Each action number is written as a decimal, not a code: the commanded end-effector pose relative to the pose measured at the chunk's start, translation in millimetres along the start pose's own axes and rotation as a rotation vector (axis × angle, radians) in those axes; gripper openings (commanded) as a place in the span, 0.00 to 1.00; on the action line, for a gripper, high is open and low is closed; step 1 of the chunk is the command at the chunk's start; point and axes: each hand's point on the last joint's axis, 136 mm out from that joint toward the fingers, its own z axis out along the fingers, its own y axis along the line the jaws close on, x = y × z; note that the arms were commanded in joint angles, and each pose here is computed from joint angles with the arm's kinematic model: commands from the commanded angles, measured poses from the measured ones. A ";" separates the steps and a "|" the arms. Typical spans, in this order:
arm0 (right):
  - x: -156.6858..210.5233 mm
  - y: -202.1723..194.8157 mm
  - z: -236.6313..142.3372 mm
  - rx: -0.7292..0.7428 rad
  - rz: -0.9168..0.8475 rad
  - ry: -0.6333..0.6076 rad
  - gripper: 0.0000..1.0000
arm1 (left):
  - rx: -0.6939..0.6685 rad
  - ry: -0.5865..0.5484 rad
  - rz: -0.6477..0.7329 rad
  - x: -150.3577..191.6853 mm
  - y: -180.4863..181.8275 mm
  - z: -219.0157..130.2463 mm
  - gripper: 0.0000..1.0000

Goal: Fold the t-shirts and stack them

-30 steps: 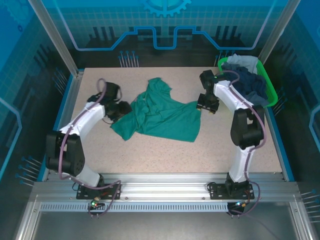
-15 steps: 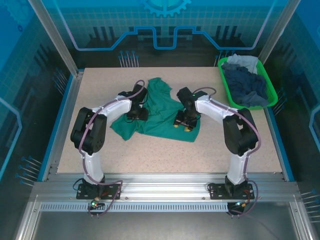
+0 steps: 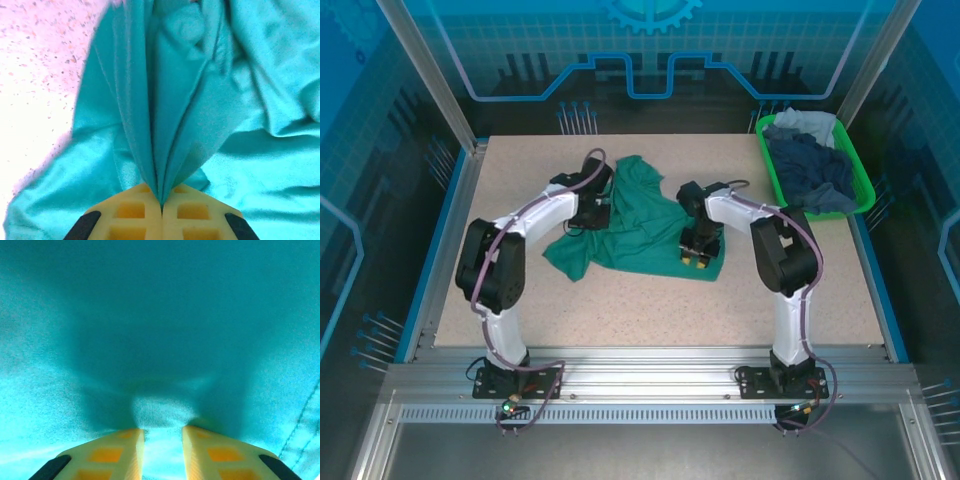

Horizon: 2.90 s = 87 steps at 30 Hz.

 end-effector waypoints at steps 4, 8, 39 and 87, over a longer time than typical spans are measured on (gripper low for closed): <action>-33.5 -77.6 -11.6 0.171 0.044 -0.028 0.28 | 0.230 0.094 -0.225 11.7 -13.7 -60.0 0.00; -59.5 -92.4 -22.3 0.166 0.024 -0.063 0.29 | 0.257 0.140 -0.297 15.5 -2.4 -69.6 0.00; -7.9 -20.4 -44.5 -0.088 -0.056 -0.108 0.41 | 0.216 0.312 -0.752 91.7 54.0 13.2 0.59; -0.3 -55.0 -2.9 -0.183 0.382 -0.040 0.24 | 0.156 -0.072 -0.686 24.5 85.3 -89.1 0.00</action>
